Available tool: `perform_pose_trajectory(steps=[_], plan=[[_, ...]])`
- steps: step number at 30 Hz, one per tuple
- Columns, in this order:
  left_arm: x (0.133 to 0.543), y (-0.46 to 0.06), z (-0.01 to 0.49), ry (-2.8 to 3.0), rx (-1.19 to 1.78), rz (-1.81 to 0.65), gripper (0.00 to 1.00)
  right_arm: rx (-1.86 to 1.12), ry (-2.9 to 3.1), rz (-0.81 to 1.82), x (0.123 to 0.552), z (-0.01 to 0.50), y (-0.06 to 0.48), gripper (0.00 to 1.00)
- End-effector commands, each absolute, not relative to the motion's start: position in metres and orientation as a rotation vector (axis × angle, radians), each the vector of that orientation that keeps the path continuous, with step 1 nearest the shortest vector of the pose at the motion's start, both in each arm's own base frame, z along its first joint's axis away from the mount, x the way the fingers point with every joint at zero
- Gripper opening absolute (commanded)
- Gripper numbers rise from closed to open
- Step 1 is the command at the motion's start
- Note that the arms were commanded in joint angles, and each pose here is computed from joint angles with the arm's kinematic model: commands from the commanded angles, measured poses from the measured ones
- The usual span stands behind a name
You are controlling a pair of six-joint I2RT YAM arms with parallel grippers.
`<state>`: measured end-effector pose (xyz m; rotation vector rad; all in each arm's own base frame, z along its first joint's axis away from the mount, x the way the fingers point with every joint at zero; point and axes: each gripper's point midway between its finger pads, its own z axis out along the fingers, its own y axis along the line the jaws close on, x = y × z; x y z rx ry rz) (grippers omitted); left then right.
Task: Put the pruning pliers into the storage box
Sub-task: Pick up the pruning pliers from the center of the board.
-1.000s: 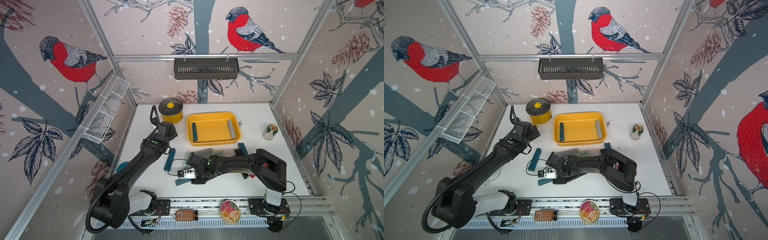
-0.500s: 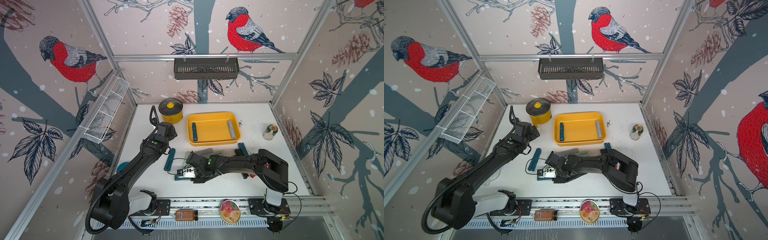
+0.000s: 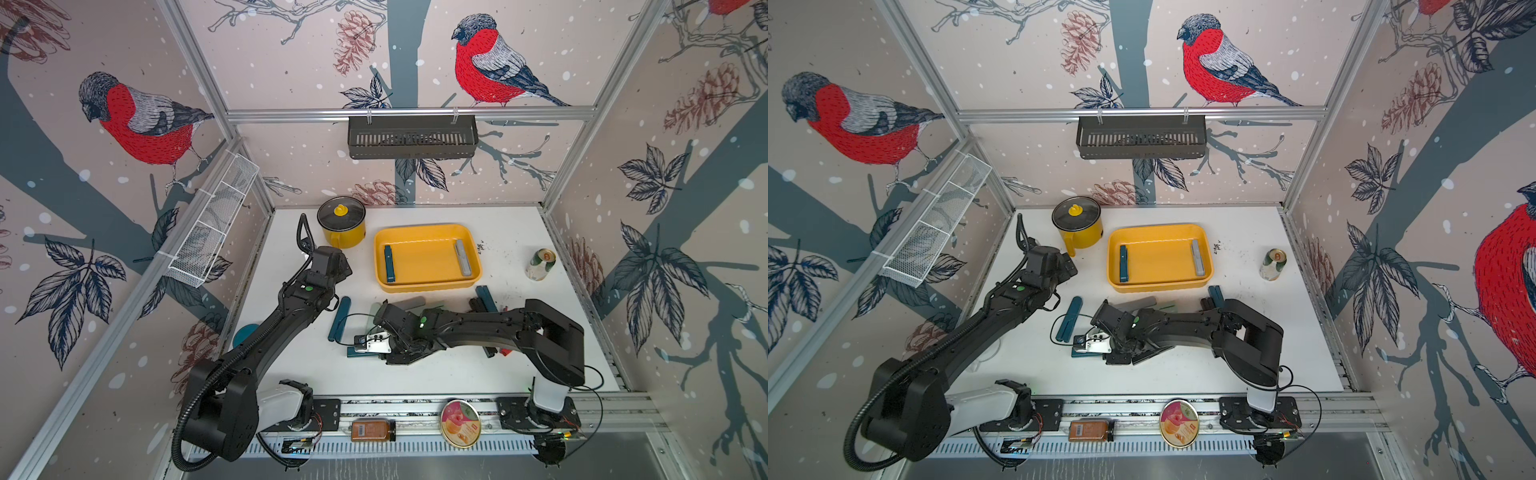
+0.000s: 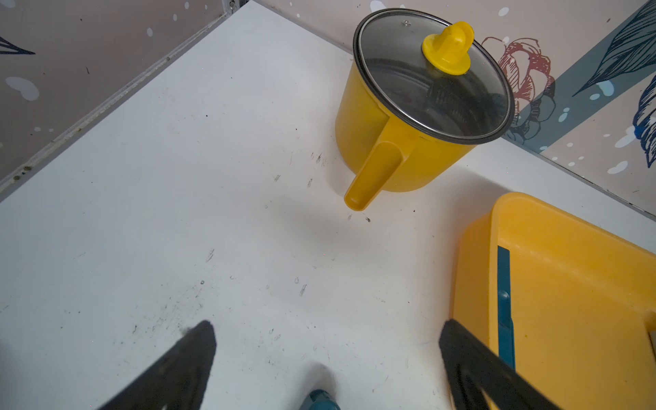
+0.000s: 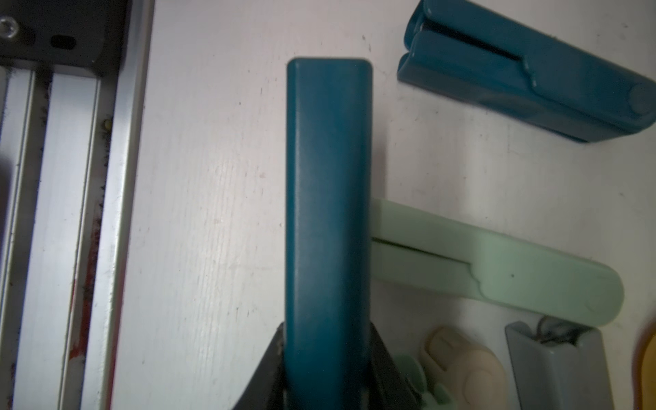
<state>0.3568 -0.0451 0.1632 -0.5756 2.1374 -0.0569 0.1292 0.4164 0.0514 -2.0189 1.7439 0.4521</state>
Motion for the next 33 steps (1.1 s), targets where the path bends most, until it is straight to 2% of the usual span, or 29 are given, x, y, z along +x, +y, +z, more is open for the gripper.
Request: perform_pose_trajectory(steps=[1,10,16,28,33], plan=[[0.361,-0.044,0.171,2.097,-0.587,-0.073,0.99,-1.967,1.747,0.483,0.133,0.062,0.420,0.15],[0.360,-0.037,0.175,2.085,-0.598,-0.071,0.99,-1.854,1.756,0.569,0.143,0.089,0.416,0.15],[0.360,-0.036,0.174,2.081,-0.600,-0.081,0.99,-1.700,1.761,0.675,0.162,0.126,0.414,0.14],[0.364,-0.044,0.169,2.100,-0.569,-0.112,0.99,-1.221,1.861,0.763,0.250,0.194,0.388,0.13],[0.368,-0.051,0.167,2.110,-0.549,-0.150,0.99,-1.016,1.947,0.753,0.293,0.203,0.374,0.13]])
